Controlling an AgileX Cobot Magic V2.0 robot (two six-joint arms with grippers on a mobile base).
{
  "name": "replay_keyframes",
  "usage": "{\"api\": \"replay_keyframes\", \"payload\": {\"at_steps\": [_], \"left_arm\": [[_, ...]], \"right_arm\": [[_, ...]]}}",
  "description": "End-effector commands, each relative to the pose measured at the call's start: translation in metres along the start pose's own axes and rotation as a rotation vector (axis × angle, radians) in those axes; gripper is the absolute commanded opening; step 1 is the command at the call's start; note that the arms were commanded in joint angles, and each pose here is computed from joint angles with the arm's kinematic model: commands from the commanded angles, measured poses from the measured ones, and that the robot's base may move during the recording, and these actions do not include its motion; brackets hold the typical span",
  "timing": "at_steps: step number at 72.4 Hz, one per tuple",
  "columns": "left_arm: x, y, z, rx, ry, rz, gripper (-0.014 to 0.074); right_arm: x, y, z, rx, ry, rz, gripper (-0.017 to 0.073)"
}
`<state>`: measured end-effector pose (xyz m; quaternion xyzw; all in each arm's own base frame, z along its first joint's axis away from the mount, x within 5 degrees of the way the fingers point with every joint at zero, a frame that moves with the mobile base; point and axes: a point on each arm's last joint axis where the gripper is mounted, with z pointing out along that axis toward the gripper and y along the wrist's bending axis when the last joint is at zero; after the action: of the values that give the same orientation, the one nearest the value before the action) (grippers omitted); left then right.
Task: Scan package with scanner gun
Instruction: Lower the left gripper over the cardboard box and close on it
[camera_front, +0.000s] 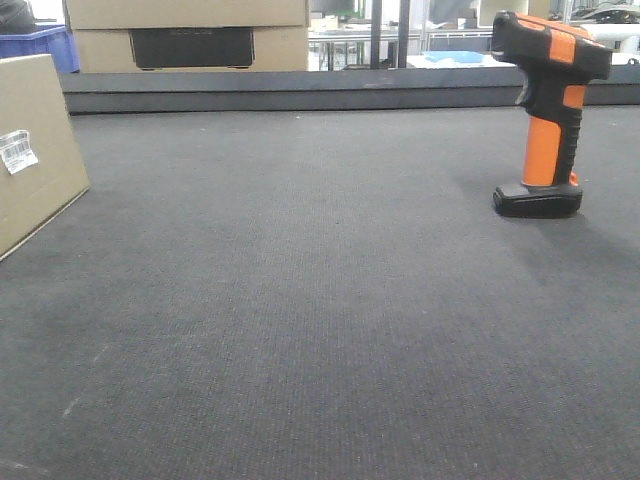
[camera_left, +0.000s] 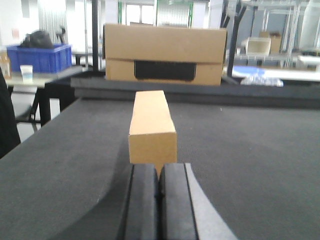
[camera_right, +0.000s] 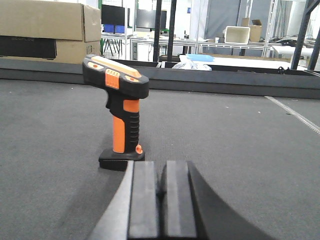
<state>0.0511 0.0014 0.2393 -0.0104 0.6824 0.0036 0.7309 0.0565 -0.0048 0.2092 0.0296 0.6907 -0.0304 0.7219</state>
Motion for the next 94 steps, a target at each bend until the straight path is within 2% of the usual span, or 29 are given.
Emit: {"api": "replay_keyframes", "payload": {"at_steps": [1,12,25,34,43,51,63,75,88,94], "left_arm": [[-0.021,0.000,-0.001,0.000,0.057,-0.005,-0.0111],[-0.063,0.000,0.012,-0.008,0.139,-0.005,-0.0111],[-0.096,0.001,0.058,-0.022,0.311,0.034,-0.0111],[-0.116,0.000,0.086,-0.024,0.337,0.040,-0.0111],[-0.119,0.000,0.104,-0.020,0.338,0.041,-0.0111],[-0.124,-0.001,0.121,-0.022,0.374,0.004,-0.0111],[-0.139,-0.002,0.162,-0.039,0.592,-0.053,-0.0111],[-0.140,-0.003,0.204,-0.053,0.810,-0.061,-0.0111],[-0.139,-0.004,0.245,-0.054,0.883,-0.073,-0.0107],[-0.132,-0.005,0.262,-0.048,0.915,-0.086,-0.0033]], "right_arm": [[-0.002,0.000,0.000,0.002,-0.026,0.003,-0.0166],[-0.002,0.000,0.000,0.002,-0.026,0.003,-0.0166],[-0.002,0.000,0.000,0.002,-0.026,0.003,-0.0166],[-0.002,0.000,0.000,0.002,-0.026,0.003,-0.0166],[-0.002,0.000,0.000,0.002,-0.026,0.003,-0.0166],[-0.002,0.000,0.000,0.002,-0.026,0.003,-0.0166],[-0.002,0.000,0.000,0.002,-0.026,0.003,-0.0166],[-0.002,0.000,0.000,0.002,-0.026,0.003,-0.0166],[-0.002,0.000,0.000,0.002,-0.026,0.003,-0.0166],[-0.002,0.000,0.000,0.002,-0.026,0.003,-0.0166]]}}
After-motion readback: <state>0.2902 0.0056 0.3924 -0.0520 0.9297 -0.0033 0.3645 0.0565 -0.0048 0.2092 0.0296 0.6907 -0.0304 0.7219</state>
